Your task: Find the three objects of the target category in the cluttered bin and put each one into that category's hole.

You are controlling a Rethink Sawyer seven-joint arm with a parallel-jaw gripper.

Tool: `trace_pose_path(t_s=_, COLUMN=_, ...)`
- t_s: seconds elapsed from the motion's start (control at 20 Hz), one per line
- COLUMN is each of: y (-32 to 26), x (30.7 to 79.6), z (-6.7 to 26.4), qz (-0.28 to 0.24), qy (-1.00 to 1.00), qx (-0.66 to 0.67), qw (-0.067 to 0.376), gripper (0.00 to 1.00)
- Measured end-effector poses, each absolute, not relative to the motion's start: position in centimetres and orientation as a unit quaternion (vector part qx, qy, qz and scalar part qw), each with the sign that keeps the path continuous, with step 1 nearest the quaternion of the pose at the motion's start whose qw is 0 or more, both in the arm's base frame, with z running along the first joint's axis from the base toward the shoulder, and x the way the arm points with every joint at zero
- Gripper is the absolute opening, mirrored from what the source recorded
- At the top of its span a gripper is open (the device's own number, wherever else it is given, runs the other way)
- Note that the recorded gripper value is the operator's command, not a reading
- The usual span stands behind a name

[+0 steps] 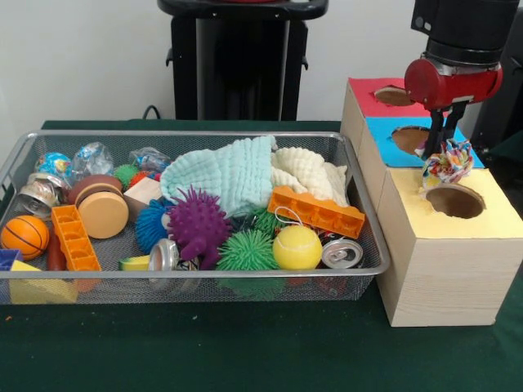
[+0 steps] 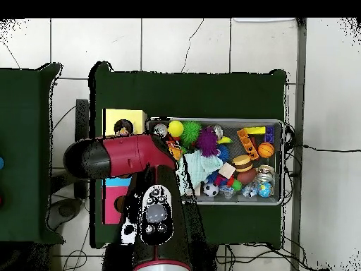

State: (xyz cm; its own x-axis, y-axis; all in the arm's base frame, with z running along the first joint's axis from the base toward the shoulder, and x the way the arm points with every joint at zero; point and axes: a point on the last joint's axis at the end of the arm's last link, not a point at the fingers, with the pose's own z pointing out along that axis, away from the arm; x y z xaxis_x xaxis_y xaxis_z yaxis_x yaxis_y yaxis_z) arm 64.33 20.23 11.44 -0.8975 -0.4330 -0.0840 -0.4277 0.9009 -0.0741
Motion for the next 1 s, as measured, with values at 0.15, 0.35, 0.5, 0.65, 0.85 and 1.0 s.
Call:
trace_pose_path(t_s=0.15, y=20.3, x=64.3, z=11.3, qz=-0.027, qy=0.974, qx=-0.221, qw=0.050, gripper=0.00)
trace_pose_path(t_s=0.35, y=20.3, x=64.3, z=11.1, qz=-0.026, qy=0.973, qx=-0.221, qw=0.051, gripper=0.00)
trace_pose_path(t_s=0.5, y=20.3, x=64.3, z=10.7, qz=-0.026, qy=0.973, qx=-0.222, qw=0.051, gripper=0.00)
trace_pose_path(t_s=0.65, y=20.3, x=64.3, z=10.3, qz=-0.026, qy=0.973, qx=-0.222, qw=0.054, gripper=0.00)
trace_pose_path(t_s=0.85, y=20.4, x=64.5, z=10.3, qz=-0.026, qy=0.973, qx=-0.222, qw=0.060, gripper=0.00)
trace_pose_path(t_s=1.0, y=20.4, x=64.6, z=10.2, qz=-0.026, qy=0.973, qx=-0.221, qw=0.066, gripper=0.00)
